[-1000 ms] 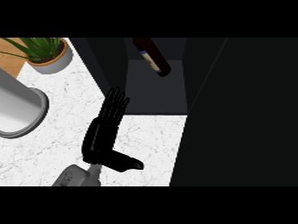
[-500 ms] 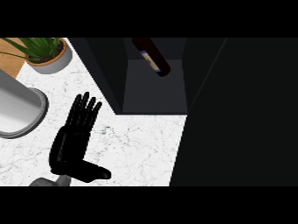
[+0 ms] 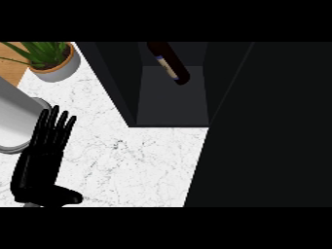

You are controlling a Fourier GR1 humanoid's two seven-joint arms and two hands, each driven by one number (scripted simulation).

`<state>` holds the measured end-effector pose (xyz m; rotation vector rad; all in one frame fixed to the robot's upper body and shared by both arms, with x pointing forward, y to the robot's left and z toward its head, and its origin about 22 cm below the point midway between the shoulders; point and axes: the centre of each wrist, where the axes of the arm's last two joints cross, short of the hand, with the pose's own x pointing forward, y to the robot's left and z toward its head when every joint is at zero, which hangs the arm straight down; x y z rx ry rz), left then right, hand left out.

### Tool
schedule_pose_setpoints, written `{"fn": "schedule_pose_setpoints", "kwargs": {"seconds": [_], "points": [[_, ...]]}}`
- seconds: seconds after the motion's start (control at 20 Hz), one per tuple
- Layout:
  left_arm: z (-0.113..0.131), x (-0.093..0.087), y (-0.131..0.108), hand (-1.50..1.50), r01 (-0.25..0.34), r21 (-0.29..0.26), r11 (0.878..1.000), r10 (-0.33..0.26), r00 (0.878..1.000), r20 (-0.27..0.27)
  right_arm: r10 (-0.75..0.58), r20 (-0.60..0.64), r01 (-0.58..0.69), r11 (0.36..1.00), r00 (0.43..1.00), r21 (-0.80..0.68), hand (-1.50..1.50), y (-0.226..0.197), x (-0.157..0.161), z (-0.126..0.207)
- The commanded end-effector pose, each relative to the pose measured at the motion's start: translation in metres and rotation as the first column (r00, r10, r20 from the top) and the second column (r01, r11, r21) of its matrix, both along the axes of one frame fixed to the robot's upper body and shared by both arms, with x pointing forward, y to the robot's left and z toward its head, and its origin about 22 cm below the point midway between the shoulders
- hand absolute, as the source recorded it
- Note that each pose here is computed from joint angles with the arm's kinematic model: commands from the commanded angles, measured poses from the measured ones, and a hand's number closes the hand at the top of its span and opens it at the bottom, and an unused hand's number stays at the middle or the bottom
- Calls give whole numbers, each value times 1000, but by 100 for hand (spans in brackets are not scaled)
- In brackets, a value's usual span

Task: Pick up the wine, place it into the cabinet and close the cabinet

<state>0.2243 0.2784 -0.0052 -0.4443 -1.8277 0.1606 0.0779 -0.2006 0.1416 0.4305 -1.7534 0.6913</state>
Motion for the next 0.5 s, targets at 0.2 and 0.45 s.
{"fn": "schedule_pose_setpoints", "kwargs": {"seconds": [0.2,0.45], "points": [[24,2,48,-150,-9,25,1000,9,1000,16,80,48,-85,989,996,117,150,15,-17,40],[21,-5,59,-150,-9,33,999,8,1000,14,122,13,-123,985,992,119,150,20,-22,45]]}}
